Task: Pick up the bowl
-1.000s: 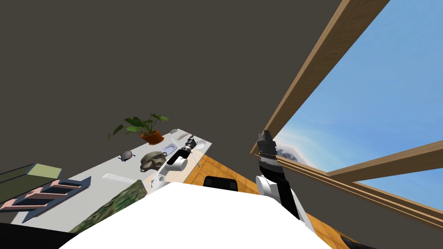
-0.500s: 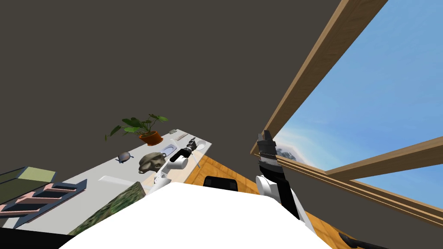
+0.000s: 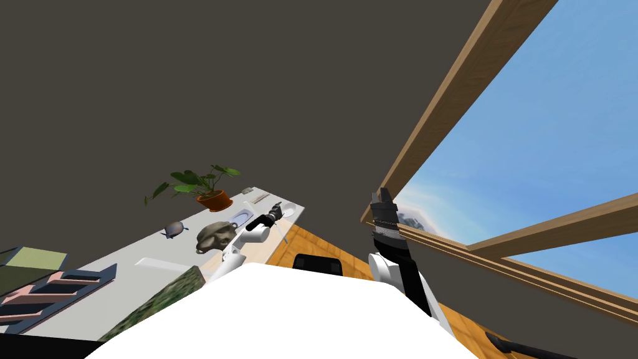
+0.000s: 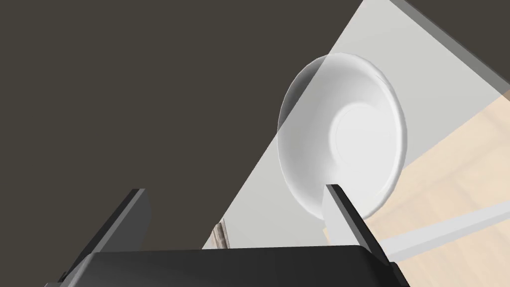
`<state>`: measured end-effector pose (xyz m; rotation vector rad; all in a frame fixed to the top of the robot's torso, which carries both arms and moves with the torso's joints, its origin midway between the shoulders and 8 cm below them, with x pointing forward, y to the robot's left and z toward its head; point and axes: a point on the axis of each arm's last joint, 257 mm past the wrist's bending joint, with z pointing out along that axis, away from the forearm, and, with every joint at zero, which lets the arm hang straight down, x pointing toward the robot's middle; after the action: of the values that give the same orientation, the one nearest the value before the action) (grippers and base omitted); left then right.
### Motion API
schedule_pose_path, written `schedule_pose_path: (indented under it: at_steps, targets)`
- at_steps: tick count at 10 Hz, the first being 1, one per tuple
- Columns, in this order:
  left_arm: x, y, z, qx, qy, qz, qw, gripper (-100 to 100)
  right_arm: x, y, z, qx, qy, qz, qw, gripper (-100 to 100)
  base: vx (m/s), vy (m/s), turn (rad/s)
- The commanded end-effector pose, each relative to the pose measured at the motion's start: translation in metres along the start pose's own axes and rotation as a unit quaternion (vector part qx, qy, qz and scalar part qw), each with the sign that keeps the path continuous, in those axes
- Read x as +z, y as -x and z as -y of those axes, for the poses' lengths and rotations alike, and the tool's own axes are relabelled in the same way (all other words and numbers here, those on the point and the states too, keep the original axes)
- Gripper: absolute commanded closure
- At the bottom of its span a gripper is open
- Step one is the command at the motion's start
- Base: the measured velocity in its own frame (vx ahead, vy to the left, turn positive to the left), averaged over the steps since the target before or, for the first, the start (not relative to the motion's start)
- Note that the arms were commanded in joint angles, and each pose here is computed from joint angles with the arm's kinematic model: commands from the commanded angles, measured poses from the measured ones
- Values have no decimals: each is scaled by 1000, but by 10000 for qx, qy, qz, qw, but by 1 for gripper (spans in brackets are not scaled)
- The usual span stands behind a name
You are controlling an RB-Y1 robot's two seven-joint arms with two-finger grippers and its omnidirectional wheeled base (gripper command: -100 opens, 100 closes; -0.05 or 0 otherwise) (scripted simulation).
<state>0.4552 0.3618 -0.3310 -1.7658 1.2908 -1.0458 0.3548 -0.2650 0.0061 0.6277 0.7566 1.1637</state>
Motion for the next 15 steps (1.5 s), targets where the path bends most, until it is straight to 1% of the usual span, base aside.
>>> schedule_pose_path:
  at_steps: [1, 2, 4, 6, 7, 9, 12, 15]
  targets:
    - [4, 9, -20, 13, 344, 94, 9994, -100, 0, 0, 0, 0, 0, 0, 10000, 0, 31, 18, -44]
    - [4, 9, -23, 12, 383, 103, 9992, -100, 0, 0, 0, 0, 0, 0, 10000, 0, 24, 13, -17]
    - [6, 23, -48, 37, 817, 225, 9964, -100, 0, 0, 0, 0, 0, 0, 10000, 0, 26, 7, -44]
    - [5, 36, -73, 71, 1231, 343, 9918, -100, 0, 0, 0, 0, 0, 0, 10000, 0, 47, 14, -55]
    - [5, 36, -73, 71, 1231, 343, 9918, -100, 0, 0, 0, 0, 0, 0, 10000, 0, 33, 9, -14]
    - [2, 49, -98, 108, 1627, 453, 9856, -100, 0, 0, 0, 0, 0, 0, 10000, 0, 38, 6, -42]
    - [-7, 67, -133, 166, 2172, 599, 9741, -100, 0, 0, 0, 0, 0, 0, 10000, 0, 59, 9, -63]
    - [-17, 81, -162, 211, 2604, 701, 9627, -100, 0, 0, 0, 0, 0, 0, 10000, 0, 76, 3, -49]
